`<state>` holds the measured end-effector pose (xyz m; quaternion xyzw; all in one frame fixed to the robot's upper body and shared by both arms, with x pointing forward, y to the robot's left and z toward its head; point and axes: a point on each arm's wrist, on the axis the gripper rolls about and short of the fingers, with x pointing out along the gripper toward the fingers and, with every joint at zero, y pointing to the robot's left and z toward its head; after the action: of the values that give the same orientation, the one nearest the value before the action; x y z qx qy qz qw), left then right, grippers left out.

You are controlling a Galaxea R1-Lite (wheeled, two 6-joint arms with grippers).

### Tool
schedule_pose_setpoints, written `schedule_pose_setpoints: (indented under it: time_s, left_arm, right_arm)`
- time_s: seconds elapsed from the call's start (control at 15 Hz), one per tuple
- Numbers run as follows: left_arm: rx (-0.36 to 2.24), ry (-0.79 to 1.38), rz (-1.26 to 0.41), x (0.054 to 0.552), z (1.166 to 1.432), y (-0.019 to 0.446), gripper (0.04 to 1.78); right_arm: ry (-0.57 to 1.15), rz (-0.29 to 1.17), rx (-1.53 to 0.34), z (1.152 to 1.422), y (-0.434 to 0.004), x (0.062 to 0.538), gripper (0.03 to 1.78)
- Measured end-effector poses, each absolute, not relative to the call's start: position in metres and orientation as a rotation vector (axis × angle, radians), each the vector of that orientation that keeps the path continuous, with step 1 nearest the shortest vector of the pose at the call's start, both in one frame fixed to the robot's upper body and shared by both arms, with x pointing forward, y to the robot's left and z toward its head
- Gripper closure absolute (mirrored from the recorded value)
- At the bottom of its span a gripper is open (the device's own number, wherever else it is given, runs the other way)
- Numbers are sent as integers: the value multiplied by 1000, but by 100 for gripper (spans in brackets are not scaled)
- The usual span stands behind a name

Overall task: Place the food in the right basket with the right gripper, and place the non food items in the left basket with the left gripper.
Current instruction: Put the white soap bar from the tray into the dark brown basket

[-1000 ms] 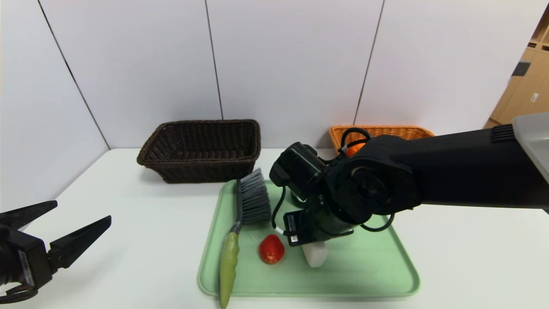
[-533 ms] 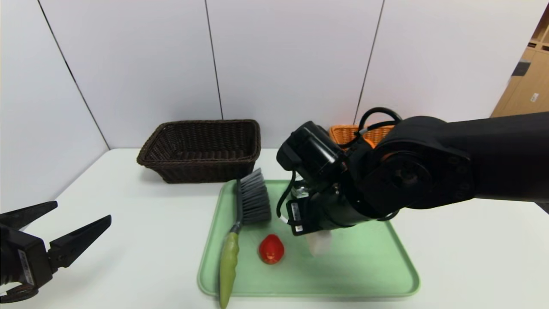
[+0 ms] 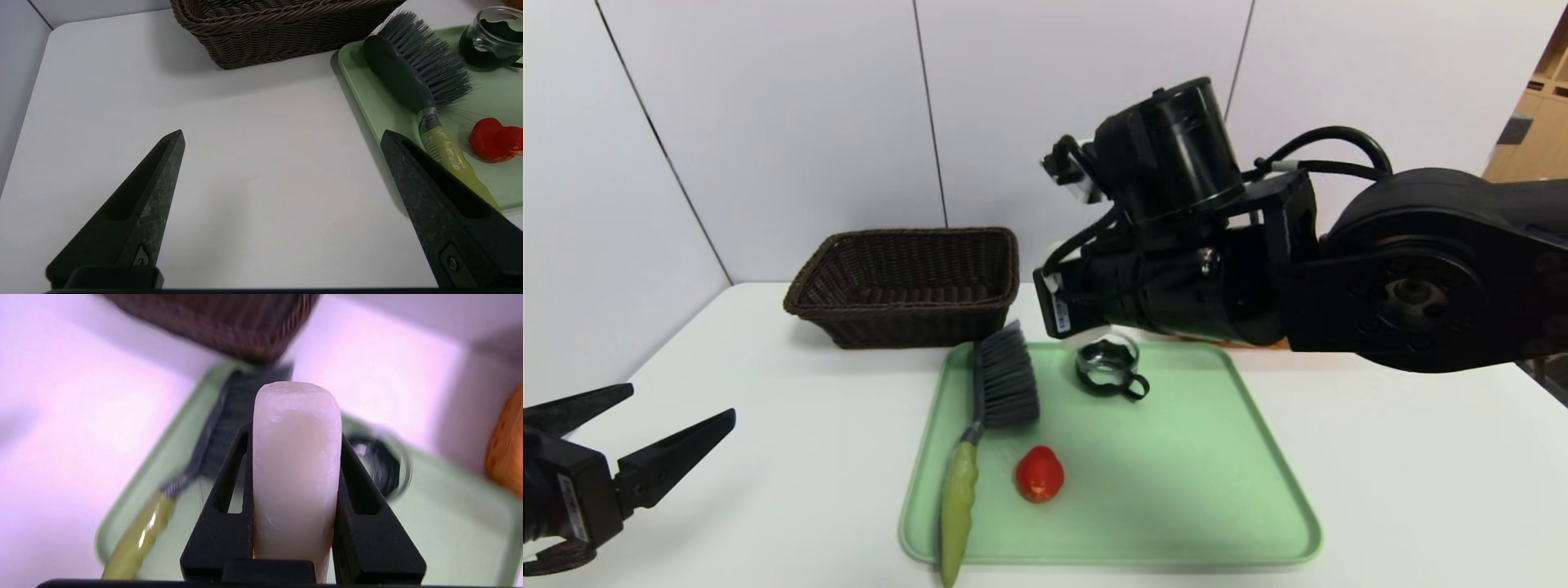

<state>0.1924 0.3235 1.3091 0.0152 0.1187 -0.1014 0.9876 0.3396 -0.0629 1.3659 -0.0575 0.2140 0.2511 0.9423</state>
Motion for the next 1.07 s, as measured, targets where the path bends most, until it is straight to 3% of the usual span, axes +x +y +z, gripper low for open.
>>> schedule_pose_setpoints:
  time_s: [0.53,1.07]
  left_arm:
    - [-30,97,-201,197,1310,323,13]
    - [-32,120,-201,197,1304,323,13]
  right_arm:
    - [18,546,-70,1369,-12,403,130]
    - [-106,546,-51,1302,26,457,130]
